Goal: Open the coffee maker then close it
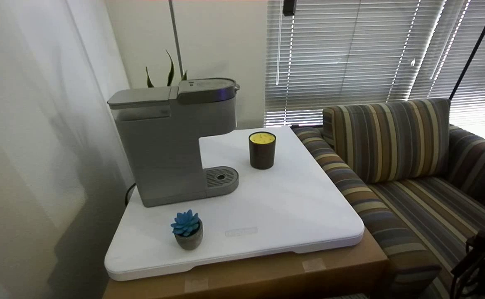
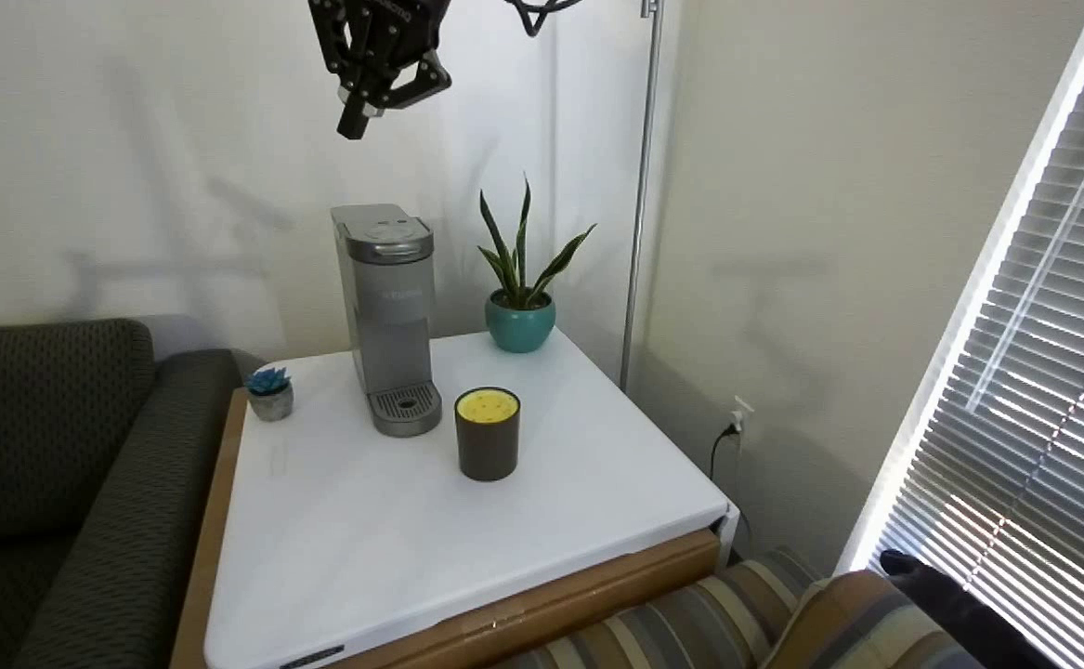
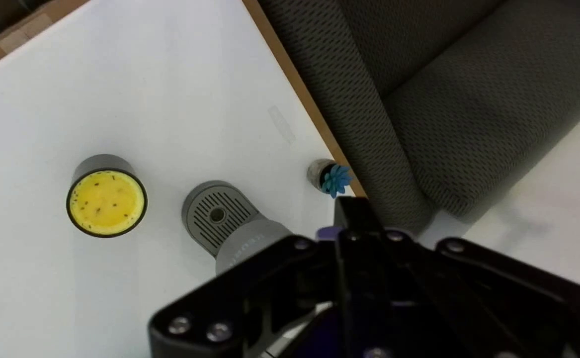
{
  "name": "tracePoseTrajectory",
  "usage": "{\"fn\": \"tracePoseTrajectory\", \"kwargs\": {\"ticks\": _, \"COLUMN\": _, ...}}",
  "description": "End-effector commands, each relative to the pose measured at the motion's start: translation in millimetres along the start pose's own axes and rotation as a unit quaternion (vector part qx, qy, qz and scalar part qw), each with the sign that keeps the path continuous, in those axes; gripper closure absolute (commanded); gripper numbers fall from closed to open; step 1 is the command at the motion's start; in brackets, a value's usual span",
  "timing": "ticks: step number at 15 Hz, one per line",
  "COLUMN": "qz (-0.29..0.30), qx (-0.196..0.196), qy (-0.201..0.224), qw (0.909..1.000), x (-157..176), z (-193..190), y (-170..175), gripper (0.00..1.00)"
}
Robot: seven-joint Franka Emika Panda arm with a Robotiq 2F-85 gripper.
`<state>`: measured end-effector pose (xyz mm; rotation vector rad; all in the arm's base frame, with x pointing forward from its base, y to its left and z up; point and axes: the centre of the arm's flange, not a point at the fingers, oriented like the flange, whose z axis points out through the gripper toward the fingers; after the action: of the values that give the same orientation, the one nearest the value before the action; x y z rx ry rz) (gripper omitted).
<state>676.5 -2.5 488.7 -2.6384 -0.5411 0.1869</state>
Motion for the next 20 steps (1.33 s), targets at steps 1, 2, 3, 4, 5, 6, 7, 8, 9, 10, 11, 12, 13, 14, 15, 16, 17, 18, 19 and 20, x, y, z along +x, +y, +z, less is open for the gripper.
{"fn": "tracePoseTrajectory", "kwargs": {"ticks": 1, "qz": -0.029, "qx": -0.016, "qy": -0.022, "qw": 0.9992, "x": 2, "z": -22, "y": 2, "gripper": 1.0}}
{"fn": "tracePoseTrajectory", "kwargs": {"ticks": 2, "qz": -0.033, "qx": -0.022, "qy": -0.025, "qw": 0.9989, "x": 2, "z": -25, "y": 1, "gripper": 1.0}}
{"fn": "tracePoseTrajectory", "kwargs": {"ticks": 3, "qz": -0.038, "qx": -0.026, "qy": -0.026, "qw": 0.9986, "x": 1, "z": -28, "y": 0, "gripper": 1.0}}
{"fn": "tracePoseTrajectory", "kwargs": {"ticks": 4, "qz": -0.04, "qx": -0.03, "qy": -0.028, "qw": 0.9983, "x": 1, "z": -30, "y": 0, "gripper": 1.0}}
{"fn": "tracePoseTrajectory", "kwargs": {"ticks": 5, "qz": -0.044, "qx": -0.032, "qy": -0.029, "qw": 0.9981, "x": 1, "z": -32, "y": 0, "gripper": 1.0}}
{"fn": "tracePoseTrajectory", "kwargs": {"ticks": 6, "qz": -0.046, "qx": -0.033, "qy": -0.028, "qw": 0.998, "x": 1, "z": -33, "y": -1, "gripper": 1.0}}
{"fn": "tracePoseTrajectory", "kwargs": {"ticks": 7, "qz": -0.047, "qx": -0.033, "qy": -0.027, "qw": 0.998, "x": 1, "z": -34, "y": -1, "gripper": 1.0}}
{"fn": "tracePoseTrajectory", "kwargs": {"ticks": 8, "qz": -0.05, "qx": -0.033, "qy": -0.025, "qw": 0.9979, "x": 2, "z": -34, "y": -1, "gripper": 1.0}}
{"fn": "tracePoseTrajectory", "kwargs": {"ticks": 9, "qz": -0.051, "qx": -0.034, "qy": -0.024, "qw": 0.9978, "x": 2, "z": -35, "y": -1, "gripper": 1.0}}
{"fn": "tracePoseTrajectory", "kwargs": {"ticks": 10, "qz": -0.053, "qx": -0.034, "qy": -0.023, "qw": 0.9977, "x": 2, "z": -35, "y": -1, "gripper": 1.0}}
{"fn": "tracePoseTrajectory", "kwargs": {"ticks": 11, "qz": -0.054, "qx": -0.035, "qy": -0.02, "qw": 0.9977, "x": 3, "z": -35, "y": -1, "gripper": 1.0}}
{"fn": "tracePoseTrajectory", "kwargs": {"ticks": 12, "qz": -0.055, "qx": -0.036, "qy": -0.019, "qw": 0.9977, "x": 3, "z": -34, "y": -1, "gripper": 1.0}}
{"fn": "tracePoseTrajectory", "kwargs": {"ticks": 13, "qz": -0.053, "qx": -0.041, "qy": -0.015, "qw": 0.9977, "x": 4, "z": -34, "y": -1, "gripper": 1.0}}
{"fn": "tracePoseTrajectory", "kwargs": {"ticks": 14, "qz": -0.052, "qx": -0.042, "qy": -0.013, "qw": 0.9977, "x": 4, "z": -34, "y": -1, "gripper": 0.74}}
{"fn": "tracePoseTrajectory", "kwargs": {"ticks": 15, "qz": -0.051, "qx": -0.042, "qy": -0.011, "qw": 0.9977, "x": 4, "z": -34, "y": -1, "gripper": 0.73}}
{"fn": "tracePoseTrajectory", "kwargs": {"ticks": 16, "qz": -0.05, "qx": -0.041, "qy": -0.01, "qw": 0.9978, "x": 5, "z": -34, "y": -1, "gripper": 0.69}}
{"fn": "tracePoseTrajectory", "kwargs": {"ticks": 17, "qz": -0.05, "qx": -0.041, "qy": -0.008, "qw": 0.9979, "x": 5, "z": -33, "y": -1, "gripper": 0.61}}
{"fn": "tracePoseTrajectory", "kwargs": {"ticks": 18, "qz": -0.049, "qx": -0.042, "qy": -0.007, "qw": 0.9979, "x": 5, "z": -33, "y": -1, "gripper": 0.54}}
{"fn": "tracePoseTrajectory", "kwargs": {"ticks": 19, "qz": -0.049, "qx": -0.041, "qy": -0.006, "qw": 0.9979, "x": 6, "z": -33, "y": -1, "gripper": 0.46}}
{"fn": "tracePoseTrajectory", "kwargs": {"ticks": 20, "qz": -0.048, "qx": -0.041, "qy": -0.006, "qw": 0.998, "x": 5, "z": -33, "y": -1, "gripper": 0.38}}
